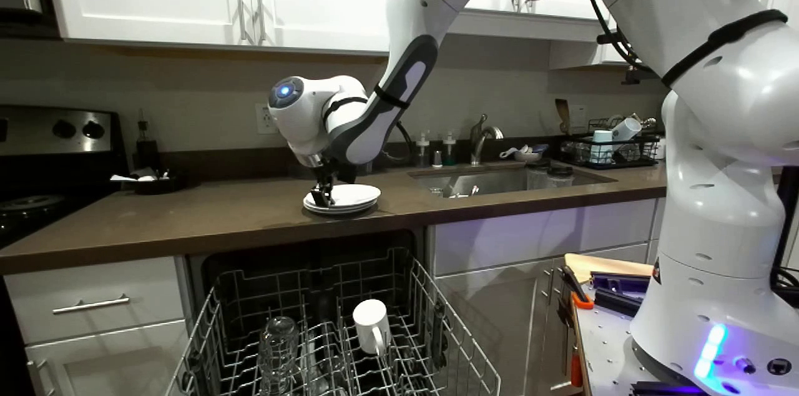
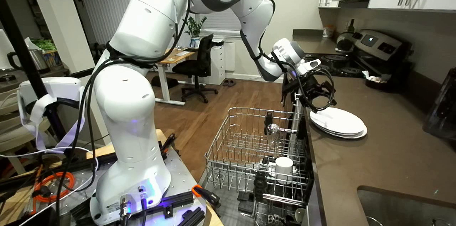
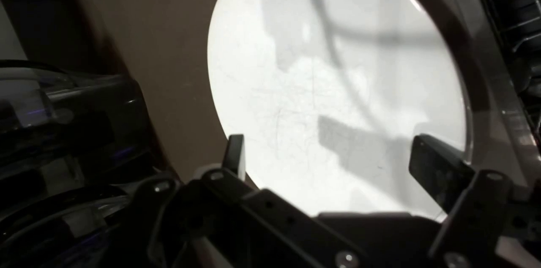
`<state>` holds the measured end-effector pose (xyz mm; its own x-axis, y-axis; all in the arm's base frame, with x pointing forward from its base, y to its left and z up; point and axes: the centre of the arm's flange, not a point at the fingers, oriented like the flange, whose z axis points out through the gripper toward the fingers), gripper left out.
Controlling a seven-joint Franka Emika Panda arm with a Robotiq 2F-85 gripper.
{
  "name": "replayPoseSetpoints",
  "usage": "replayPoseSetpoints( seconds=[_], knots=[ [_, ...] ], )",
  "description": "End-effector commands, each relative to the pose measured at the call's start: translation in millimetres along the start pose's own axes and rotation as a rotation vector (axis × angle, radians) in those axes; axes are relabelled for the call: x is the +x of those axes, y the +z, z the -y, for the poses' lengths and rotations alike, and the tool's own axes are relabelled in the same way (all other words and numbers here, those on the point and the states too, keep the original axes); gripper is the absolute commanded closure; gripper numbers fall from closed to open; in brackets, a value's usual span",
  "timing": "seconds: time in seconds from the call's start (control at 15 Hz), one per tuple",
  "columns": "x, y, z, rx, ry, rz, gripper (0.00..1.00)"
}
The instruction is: Put one plate inside the dishwasher
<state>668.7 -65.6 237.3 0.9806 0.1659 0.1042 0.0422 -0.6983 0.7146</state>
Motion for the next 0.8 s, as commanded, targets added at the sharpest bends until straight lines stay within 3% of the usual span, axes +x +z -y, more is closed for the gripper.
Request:
replayPoseSetpoints(
  seconds=[0.0, 0.73],
  knots=[
    [7.9, 2.1, 4.9, 0.03, 0.011, -0.026, 0.0],
    [13.0, -3.8, 4.3, 0.071, 0.02, -0.08, 0.0]
  ],
)
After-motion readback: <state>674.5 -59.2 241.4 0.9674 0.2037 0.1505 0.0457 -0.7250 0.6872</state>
